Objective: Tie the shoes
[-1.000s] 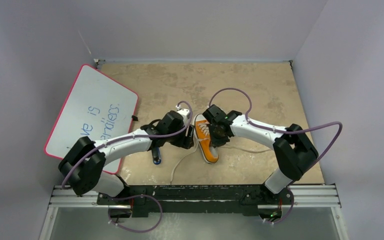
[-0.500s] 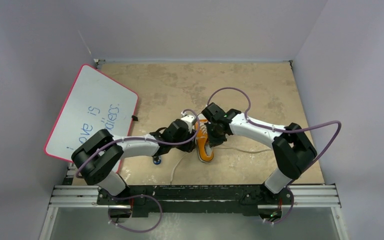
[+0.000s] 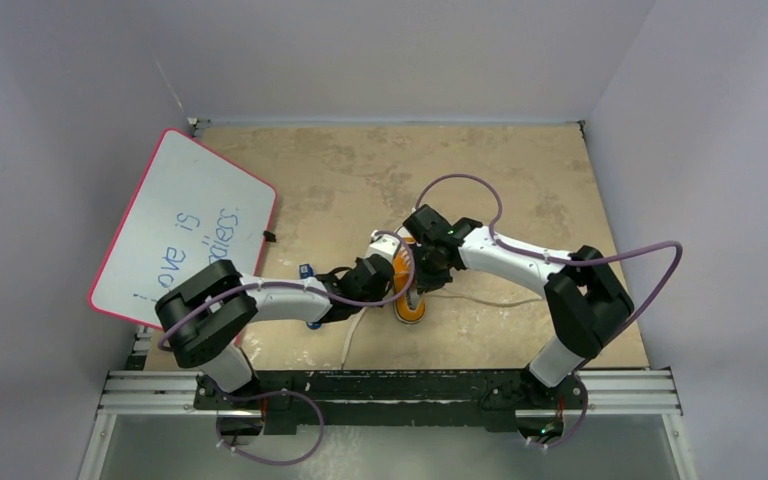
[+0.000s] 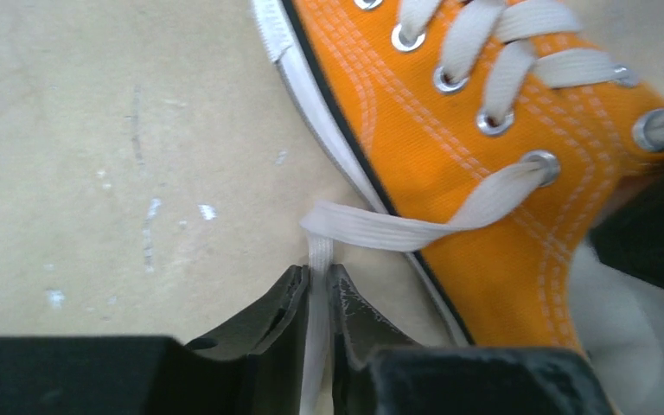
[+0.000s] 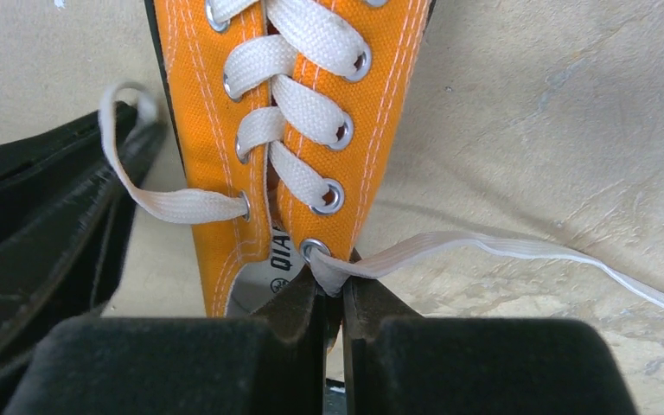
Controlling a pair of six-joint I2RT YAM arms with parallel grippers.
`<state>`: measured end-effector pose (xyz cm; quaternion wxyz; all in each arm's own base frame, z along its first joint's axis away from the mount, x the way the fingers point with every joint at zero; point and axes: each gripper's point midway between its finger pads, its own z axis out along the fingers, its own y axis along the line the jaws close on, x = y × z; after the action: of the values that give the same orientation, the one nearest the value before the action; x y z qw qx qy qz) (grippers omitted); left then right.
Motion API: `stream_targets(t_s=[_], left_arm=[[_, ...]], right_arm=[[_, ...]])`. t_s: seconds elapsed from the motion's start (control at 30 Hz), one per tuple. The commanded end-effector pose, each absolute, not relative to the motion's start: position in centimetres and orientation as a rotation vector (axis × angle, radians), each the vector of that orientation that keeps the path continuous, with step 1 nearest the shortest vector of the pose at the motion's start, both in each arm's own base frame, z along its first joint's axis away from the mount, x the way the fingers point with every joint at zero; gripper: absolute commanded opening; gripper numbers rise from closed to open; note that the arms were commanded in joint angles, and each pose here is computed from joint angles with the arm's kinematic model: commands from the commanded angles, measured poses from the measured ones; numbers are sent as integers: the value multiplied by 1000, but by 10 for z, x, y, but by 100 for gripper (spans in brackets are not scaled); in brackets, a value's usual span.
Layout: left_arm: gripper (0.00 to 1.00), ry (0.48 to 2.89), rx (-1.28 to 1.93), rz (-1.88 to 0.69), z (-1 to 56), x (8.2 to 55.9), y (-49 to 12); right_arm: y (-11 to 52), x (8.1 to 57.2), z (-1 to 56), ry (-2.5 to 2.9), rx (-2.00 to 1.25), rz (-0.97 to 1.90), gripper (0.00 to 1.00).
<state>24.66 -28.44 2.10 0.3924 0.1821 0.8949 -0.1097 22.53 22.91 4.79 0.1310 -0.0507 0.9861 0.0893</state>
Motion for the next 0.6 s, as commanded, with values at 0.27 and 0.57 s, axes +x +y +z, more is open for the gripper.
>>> stream_targets(t_s=[0.27, 0.57], left_arm=[[0, 2186, 427, -356, 99, 245, -278], [0, 2155, 502, -496, 123, 235, -295]], right_arm=[[252, 223, 73, 2795, -63, 410, 14], [189, 202, 134, 2756, 94, 311, 57]])
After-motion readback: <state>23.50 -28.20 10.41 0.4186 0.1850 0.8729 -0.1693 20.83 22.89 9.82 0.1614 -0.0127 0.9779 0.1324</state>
